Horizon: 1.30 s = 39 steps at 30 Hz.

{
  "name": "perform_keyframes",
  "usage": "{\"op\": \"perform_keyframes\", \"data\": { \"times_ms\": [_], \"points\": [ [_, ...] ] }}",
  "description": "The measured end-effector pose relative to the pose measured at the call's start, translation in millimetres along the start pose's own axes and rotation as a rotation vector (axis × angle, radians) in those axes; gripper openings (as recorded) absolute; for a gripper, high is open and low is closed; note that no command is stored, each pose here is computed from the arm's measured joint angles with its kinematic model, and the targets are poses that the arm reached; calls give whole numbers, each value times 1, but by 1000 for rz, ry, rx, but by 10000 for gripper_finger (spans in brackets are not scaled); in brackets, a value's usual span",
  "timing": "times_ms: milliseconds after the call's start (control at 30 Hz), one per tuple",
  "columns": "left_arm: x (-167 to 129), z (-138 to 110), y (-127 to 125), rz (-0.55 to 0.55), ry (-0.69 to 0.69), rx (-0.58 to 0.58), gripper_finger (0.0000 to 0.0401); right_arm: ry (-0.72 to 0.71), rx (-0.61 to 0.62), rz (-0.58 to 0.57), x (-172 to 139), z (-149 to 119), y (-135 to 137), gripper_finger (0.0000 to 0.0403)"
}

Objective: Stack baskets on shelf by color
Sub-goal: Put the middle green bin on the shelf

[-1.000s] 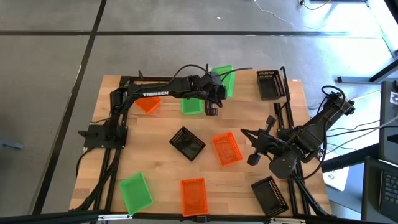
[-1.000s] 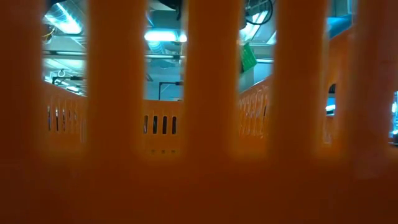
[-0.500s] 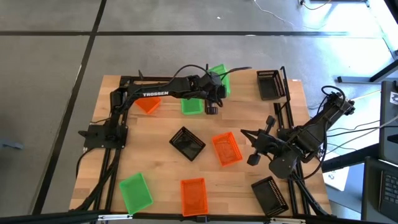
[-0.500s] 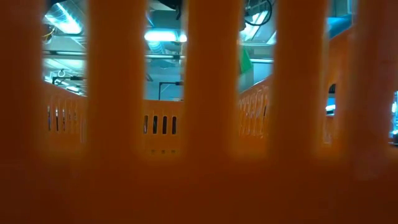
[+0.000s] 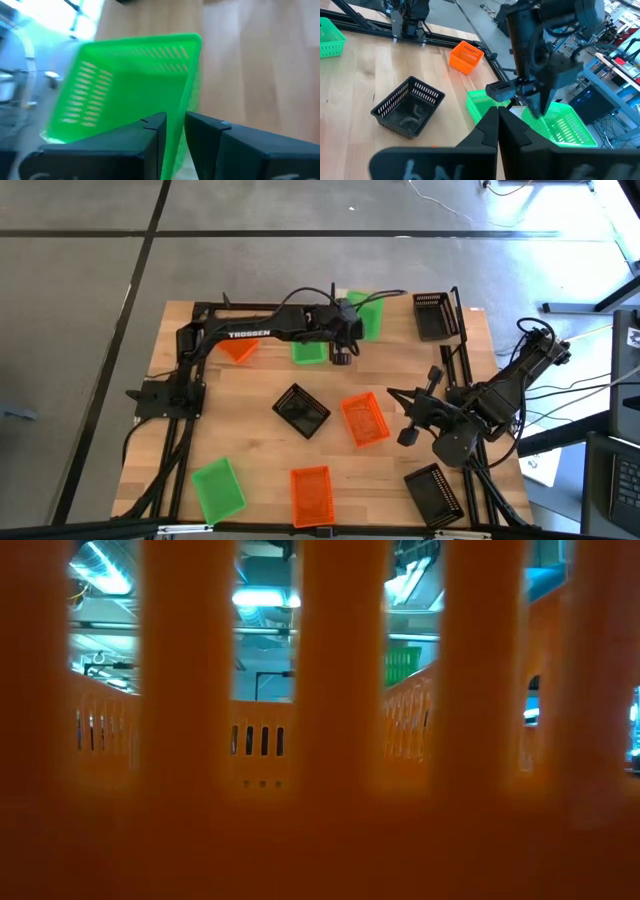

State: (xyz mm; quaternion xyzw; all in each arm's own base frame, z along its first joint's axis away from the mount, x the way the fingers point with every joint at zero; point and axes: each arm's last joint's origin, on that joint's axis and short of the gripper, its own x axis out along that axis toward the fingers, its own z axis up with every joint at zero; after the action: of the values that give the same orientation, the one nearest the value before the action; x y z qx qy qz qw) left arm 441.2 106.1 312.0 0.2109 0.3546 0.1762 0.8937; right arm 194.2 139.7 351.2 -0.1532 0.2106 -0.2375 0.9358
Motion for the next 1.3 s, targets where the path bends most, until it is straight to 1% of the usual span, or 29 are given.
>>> {"op": "perform_keyframes", "data": {
  "times_ms": [100,167,200,400,467,533,633,700,800,867,967,1067,1167,1233,1300],
  "points": [
    [-14,7,-3,70,11,53,62,2,-5,-1,0,0,0,0],
    [-24,14,-6,118,-5,75,62,3,-6,-2,0,-1,0,0],
    [-30,17,-7,125,-10,84,62,3,-7,-2,0,-1,0,0],
    [-69,33,-18,110,-85,98,62,3,-2,-1,0,-1,0,0],
    [-87,40,-22,106,-122,100,62,7,4,-10,2,0,-1,0],
    [-105,45,-27,94,-155,104,62,17,41,-33,8,0,-4,0],
    [-134,48,-35,56,-180,129,62,52,60,-91,23,-5,-10,0],
    [-151,49,-40,46,-195,119,60,99,97,-108,36,-9,-14,0],
    [-178,49,-44,63,-194,112,48,183,153,-109,58,-13,-25,0],
    [-191,47,-47,79,-183,98,33,213,191,-110,73,-12,-34,0],
    [-205,42,-49,71,-163,74,7,219,254,-69,94,-6,-48,0],
    [-217,35,-48,49,-133,36,4,182,352,10,114,3,-63,0],
    [-223,27,-49,27,-81,5,1,146,434,77,130,8,-81,0],
    [-226,23,-49,20,-57,-17,1,142,480,75,140,7,-95,0],
    [-227,20,-49,16,-31,-26,1,160,527,24,150,3,-109,0]
  ]
}}
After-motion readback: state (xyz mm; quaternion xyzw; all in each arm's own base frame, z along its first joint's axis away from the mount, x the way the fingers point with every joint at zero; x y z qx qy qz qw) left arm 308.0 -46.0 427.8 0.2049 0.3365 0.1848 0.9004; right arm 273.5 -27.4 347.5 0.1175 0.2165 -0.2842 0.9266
